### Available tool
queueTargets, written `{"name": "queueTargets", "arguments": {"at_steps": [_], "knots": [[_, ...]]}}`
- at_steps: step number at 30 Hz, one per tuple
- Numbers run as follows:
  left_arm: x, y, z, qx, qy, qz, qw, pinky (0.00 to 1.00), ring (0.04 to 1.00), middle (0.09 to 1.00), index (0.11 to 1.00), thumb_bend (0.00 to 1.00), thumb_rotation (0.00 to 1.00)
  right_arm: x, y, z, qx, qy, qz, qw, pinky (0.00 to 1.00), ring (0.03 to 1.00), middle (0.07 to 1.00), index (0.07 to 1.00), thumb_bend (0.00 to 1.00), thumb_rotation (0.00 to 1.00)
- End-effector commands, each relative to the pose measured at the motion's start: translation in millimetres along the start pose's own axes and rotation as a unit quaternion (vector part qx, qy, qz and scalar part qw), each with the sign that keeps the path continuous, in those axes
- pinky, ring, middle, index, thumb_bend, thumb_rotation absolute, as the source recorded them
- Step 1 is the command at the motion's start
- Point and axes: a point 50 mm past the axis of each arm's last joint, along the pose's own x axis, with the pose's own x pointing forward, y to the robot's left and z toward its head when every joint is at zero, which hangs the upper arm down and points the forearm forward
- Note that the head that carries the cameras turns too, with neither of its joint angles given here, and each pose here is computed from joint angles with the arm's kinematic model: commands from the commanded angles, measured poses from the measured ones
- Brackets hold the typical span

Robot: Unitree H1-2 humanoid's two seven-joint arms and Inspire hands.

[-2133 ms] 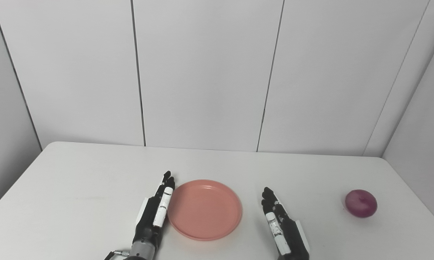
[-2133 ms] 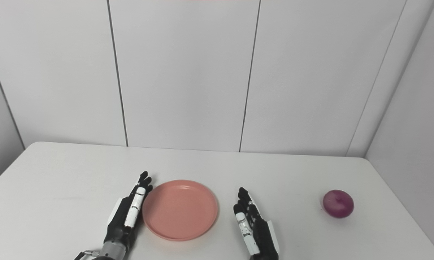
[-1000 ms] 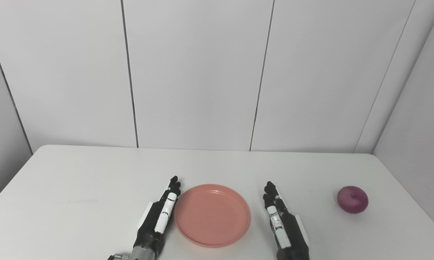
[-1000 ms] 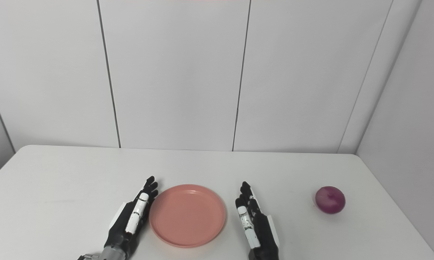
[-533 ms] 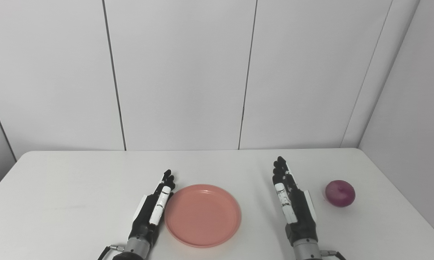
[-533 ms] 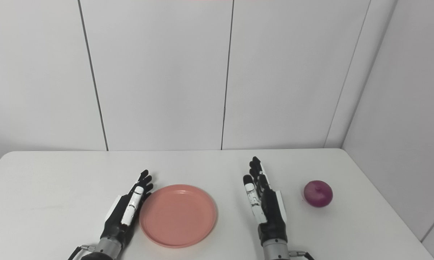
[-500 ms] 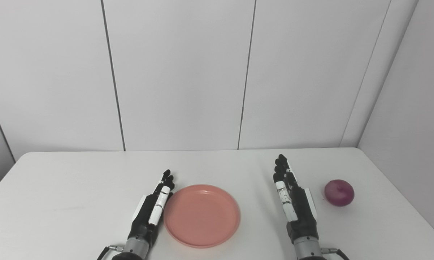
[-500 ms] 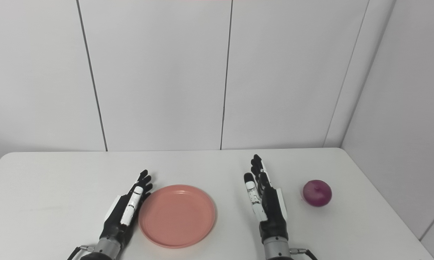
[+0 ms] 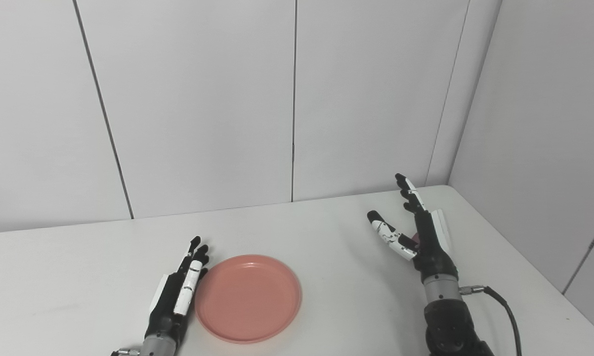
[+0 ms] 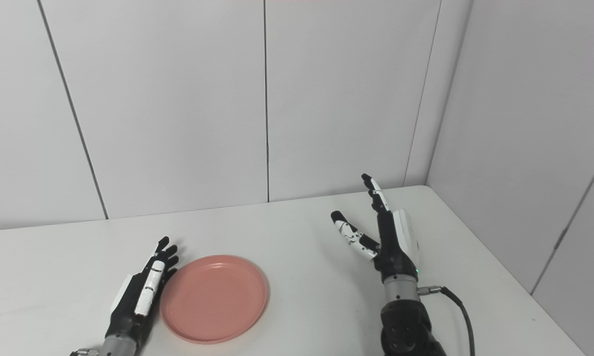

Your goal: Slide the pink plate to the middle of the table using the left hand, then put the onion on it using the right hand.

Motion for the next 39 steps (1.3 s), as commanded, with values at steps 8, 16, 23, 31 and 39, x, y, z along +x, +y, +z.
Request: {"name": "queueTargets", "arguments": {"at_steps": [8, 16, 23, 31, 39], "knots": [[-5.0, 17.3, -13.2, 0.008, 0.014, 0.014, 1.0, 0.96, 0.956, 0.97, 0.971, 0.53, 1.0, 32.2, -39.8, 9.1, -0.114, 0.01, -0.074, 0.991, 0.81, 0.894, 0.907, 0.914, 0.75, 0.43], [-5.3, 21.6, -16.0, 0.002, 0.013, 0.004, 1.0, 0.98, 0.974, 0.983, 0.988, 0.54, 1.0, 40.2, -45.9, -12.6, -0.19, 0.052, -0.061, 0.979, 0.88, 0.914, 0.914, 0.925, 0.87, 0.42], [-6.0, 20.9, -15.3, -0.002, 0.013, 0.005, 1.0, 0.98, 0.975, 0.986, 0.992, 0.54, 1.0, 43.3, -40.9, -35.1, -0.204, 0.078, -0.049, 0.975, 0.86, 0.906, 0.914, 0.932, 0.93, 0.38], [-7.4, 18.6, -13.5, 0.001, 0.015, 0.009, 1.0, 0.97, 0.966, 0.976, 0.981, 0.55, 1.0, 43.9, -28.0, -46.2, -0.211, 0.094, -0.024, 0.973, 0.85, 0.902, 0.912, 0.936, 0.96, 0.35], [-7.9, 18.8, -12.9, 0.003, 0.013, 0.01, 1.0, 0.96, 0.961, 0.973, 0.977, 0.54, 1.0, 43.5, -21.5, -55.1, -0.21, 0.107, 0.0, 0.972, 0.83, 0.901, 0.913, 0.935, 0.96, 0.34]]}}
